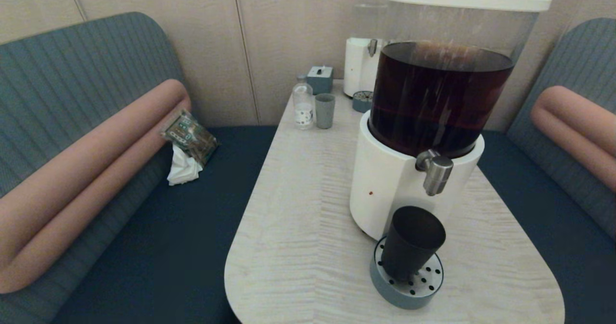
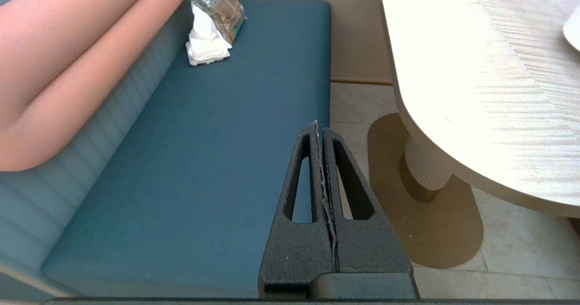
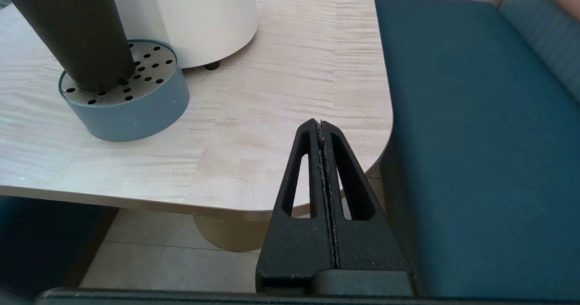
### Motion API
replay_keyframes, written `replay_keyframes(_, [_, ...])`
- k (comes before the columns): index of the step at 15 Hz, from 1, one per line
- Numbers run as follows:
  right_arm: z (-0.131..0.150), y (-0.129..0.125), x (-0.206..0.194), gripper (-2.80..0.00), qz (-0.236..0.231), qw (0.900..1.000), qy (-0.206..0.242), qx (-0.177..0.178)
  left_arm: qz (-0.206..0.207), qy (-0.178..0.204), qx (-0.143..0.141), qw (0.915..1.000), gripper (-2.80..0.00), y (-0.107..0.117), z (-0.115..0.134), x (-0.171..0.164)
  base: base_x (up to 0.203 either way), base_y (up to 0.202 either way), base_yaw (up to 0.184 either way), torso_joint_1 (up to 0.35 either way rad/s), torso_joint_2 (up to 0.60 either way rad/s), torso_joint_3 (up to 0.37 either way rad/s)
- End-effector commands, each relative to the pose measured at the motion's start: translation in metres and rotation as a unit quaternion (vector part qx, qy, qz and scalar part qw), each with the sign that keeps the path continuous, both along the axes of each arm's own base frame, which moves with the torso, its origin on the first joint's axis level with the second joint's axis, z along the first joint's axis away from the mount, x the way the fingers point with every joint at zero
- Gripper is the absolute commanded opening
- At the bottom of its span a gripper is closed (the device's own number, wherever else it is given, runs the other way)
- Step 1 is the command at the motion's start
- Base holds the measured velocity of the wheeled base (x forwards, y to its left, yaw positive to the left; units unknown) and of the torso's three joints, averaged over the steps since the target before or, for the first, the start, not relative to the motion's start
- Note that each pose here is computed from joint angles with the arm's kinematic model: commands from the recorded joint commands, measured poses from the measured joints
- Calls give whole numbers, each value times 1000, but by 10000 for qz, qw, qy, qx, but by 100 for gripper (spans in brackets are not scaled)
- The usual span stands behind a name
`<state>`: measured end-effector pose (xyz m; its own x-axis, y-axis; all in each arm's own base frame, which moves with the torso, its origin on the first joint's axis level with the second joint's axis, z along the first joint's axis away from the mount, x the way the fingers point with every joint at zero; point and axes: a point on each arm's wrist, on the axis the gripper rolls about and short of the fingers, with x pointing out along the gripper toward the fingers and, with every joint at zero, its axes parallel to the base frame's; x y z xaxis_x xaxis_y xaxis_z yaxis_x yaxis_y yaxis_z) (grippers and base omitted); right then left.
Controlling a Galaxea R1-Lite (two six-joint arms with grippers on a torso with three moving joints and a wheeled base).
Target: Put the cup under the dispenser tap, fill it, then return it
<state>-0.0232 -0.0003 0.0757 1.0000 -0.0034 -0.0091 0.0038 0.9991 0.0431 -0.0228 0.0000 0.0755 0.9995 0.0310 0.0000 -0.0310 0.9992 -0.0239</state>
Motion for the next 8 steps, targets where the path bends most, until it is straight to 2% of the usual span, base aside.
replay_keyframes(1, [0,0,0,-280,1,10000,-5,43,5,15,-4,10000,-280,0,0,0,0,0,0,0,0,0])
replay_keyframes(8, [0,0,0,-280,-7,9999,-16,114,2,23,-4,10000,-280,0,0,0,0,0,0,0,0,0])
